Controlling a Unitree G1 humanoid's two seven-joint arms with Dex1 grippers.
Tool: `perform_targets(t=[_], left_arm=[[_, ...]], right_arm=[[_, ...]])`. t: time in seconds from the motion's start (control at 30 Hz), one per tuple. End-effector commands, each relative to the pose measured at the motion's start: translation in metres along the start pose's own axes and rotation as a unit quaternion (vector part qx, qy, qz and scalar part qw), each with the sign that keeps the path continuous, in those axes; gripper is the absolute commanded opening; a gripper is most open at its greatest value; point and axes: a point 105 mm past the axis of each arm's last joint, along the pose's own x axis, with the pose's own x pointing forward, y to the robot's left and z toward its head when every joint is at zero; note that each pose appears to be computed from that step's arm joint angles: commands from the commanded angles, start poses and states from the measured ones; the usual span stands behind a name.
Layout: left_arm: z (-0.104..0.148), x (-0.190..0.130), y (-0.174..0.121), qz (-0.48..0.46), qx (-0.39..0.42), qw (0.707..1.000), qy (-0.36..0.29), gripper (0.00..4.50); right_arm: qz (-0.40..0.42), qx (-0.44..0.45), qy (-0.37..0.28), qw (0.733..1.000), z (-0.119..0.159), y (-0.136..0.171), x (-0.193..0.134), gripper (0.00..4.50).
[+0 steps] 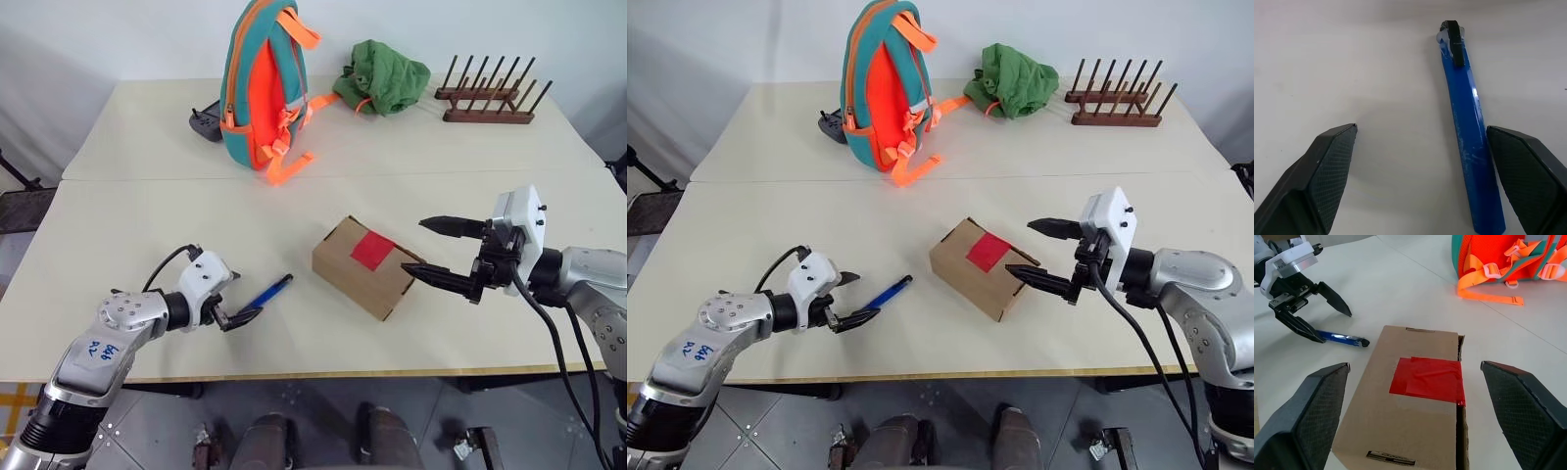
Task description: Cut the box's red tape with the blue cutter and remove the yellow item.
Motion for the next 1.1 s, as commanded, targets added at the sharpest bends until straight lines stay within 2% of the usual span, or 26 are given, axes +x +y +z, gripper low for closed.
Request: perform_targets(t=[0.03, 0.23, 0.4, 0.43, 0.63, 0.77, 1.0, 1.1], left_arm=[[-0.039, 0.003, -0.025, -0.057, -0.051, 0.994, 0.081, 3.64], [-0.04, 0.002, -0.031, -0.075, -0.061, 0.991, 0.09, 1.92], [-0.041, 0.005, -0.033, -0.075, -0.059, 0.991, 0.095, 0.51], [-0.041, 0.006, -0.032, -0.071, -0.059, 0.991, 0.094, 0.39], [-0.024, 0.006, -0.011, -0.005, 0.033, 0.999, 0.036, 0.39], [-0.014, 0.004, -0.003, 0.037, 0.117, 0.992, 0.01, 0.39], [-0.001, -0.002, 0.009, 0.12, 0.256, 0.959, -0.019, 0.39], [0.003, -0.004, 0.015, 0.148, 0.332, 0.932, -0.015, 0.39]], right_arm=[[0.017, -0.022, -0.03, 0.999, 0.015, 0.006, -0.003, 4.5], [0.075, -0.017, -0.064, 0.995, 0.024, 0.022, -0.009, 4.5], [0.064, -0.023, -0.047, 0.997, 0.018, 0.017, -0.01, 4.5], [0.063, -0.023, -0.047, 0.997, 0.018, 0.017, -0.01, 4.5], [0.059, -0.02, -0.045, 0.997, 0.015, 0.018, -0.007, 4.5], [0.056, -0.019, -0.044, 0.997, 0.015, 0.017, -0.007, 4.5], [0.055, -0.016, -0.042, 0.997, 0.012, 0.016, -0.005, 4.5], [0.055, -0.015, -0.041, 0.998, 0.012, 0.016, -0.004, 4.5]])
